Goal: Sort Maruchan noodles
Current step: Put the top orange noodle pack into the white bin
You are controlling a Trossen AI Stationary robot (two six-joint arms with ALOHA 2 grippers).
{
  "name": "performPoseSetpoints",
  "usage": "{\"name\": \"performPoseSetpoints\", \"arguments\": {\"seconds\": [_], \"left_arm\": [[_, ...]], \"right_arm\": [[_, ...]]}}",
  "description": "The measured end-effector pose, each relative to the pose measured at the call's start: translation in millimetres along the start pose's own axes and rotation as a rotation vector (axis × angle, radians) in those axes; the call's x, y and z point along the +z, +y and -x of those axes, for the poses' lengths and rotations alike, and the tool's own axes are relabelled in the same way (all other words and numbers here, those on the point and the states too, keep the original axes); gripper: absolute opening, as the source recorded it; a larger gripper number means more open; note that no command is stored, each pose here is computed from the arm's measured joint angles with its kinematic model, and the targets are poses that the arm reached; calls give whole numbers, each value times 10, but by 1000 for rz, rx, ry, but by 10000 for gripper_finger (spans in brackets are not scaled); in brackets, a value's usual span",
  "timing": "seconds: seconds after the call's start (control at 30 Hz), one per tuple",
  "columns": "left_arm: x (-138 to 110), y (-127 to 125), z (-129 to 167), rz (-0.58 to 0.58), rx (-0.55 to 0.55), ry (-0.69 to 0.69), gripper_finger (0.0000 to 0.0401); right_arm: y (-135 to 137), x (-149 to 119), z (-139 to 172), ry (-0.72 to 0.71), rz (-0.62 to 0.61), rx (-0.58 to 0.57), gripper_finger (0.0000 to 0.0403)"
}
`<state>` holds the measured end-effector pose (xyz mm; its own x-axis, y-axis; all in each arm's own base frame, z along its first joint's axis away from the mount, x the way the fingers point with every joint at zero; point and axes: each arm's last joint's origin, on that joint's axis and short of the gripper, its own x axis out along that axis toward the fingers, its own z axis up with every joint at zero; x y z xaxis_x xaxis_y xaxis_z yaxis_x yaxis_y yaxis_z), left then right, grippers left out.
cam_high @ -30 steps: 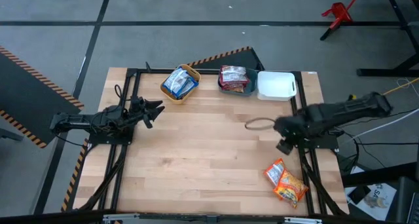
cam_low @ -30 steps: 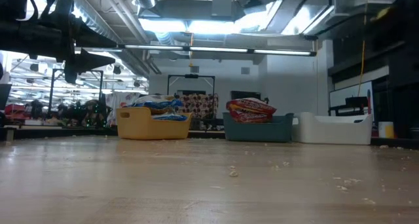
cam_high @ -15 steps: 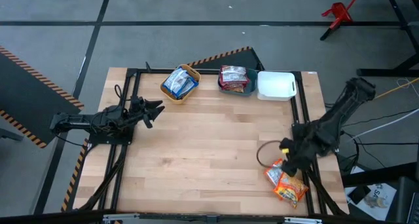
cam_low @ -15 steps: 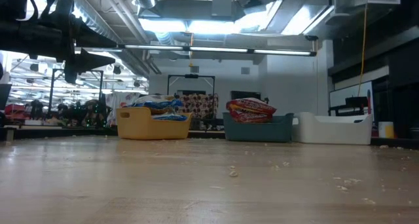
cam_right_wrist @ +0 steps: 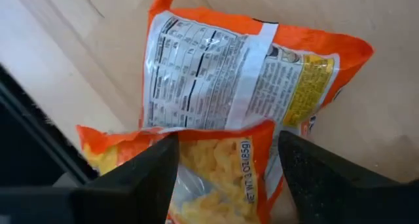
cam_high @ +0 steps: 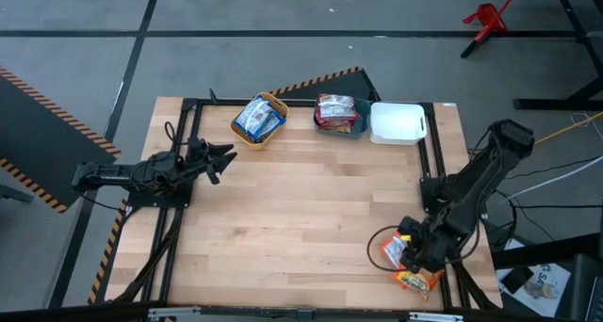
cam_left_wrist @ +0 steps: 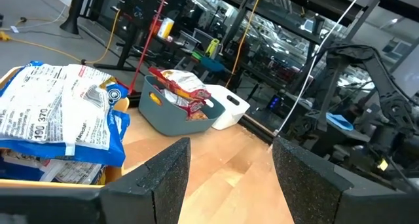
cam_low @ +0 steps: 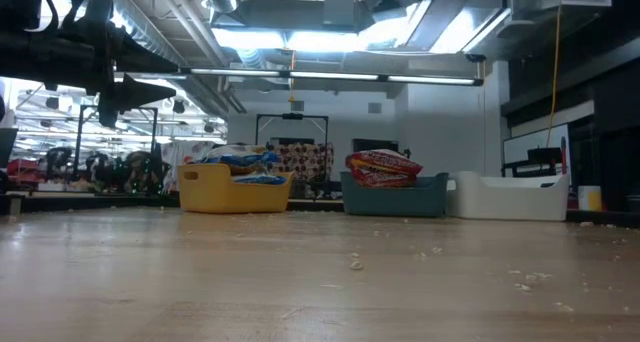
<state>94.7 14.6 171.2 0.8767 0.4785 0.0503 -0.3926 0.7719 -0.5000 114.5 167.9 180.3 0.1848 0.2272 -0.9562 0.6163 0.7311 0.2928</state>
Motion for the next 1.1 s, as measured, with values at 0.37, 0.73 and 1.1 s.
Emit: {"name": "performPoseSetpoints", "arguments": {"seconds": [0.37,0.73,1.1], "left_arm": [[2,4,0,-11,12,-7,212],[2,4,0,-11,15,-8,212],[3,5,0,-12,17,-10,212]], "right_arm": [[-4,4,-85,26,4,-59,115],[3,112,-74,-92,-6,-63,3],[-90,878,0,-300,42,-127,0]]}}
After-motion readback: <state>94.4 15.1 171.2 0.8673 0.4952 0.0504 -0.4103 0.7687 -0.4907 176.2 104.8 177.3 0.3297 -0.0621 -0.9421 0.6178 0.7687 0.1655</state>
